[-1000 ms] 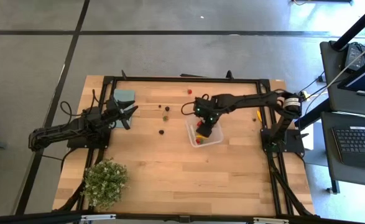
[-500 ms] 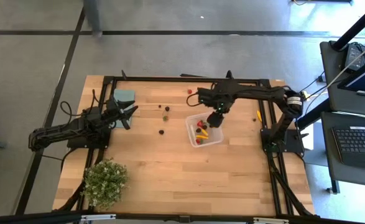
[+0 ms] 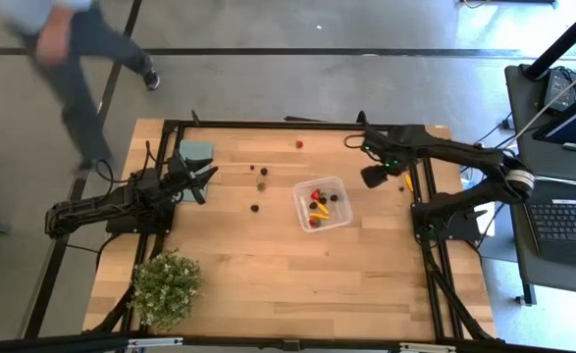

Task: Pick and placing Produce into tupperware
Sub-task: Put the corn into the transparent bin

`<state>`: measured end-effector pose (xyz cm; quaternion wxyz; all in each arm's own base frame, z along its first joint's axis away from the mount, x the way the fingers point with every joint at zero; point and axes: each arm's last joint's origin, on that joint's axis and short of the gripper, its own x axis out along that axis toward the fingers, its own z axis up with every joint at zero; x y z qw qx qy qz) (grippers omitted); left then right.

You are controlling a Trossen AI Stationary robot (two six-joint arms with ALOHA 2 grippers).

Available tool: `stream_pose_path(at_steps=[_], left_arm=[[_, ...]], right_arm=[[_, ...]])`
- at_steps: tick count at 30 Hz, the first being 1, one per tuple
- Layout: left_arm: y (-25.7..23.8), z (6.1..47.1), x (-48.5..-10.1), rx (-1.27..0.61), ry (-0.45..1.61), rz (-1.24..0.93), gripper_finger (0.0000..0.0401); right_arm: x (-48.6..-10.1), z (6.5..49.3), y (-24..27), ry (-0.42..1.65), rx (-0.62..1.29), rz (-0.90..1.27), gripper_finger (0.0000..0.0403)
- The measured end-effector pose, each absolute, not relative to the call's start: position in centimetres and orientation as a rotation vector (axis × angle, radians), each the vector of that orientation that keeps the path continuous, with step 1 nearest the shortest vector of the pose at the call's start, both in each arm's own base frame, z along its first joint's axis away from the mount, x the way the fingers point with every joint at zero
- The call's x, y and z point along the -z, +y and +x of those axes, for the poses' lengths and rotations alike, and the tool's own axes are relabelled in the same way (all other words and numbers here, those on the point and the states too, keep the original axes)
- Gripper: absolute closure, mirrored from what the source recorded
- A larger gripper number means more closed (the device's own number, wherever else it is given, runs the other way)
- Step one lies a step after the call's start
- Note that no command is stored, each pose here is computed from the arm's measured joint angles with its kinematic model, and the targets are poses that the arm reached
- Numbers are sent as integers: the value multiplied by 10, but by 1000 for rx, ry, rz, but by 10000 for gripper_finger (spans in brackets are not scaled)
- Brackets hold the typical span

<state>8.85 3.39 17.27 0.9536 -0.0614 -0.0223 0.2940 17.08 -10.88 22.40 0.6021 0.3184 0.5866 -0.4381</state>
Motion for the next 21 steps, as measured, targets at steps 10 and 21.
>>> stream_pose_path(at_steps=[10, 21], left_arm=[[34, 88, -173, -598, -46, -125, 252], [34, 88, -173, -598, -46, -125, 252]], right_arm=[[-182, 134, -111, 1336, 1137, 859, 190], [-162, 106, -130, 1265, 1284, 950, 190]])
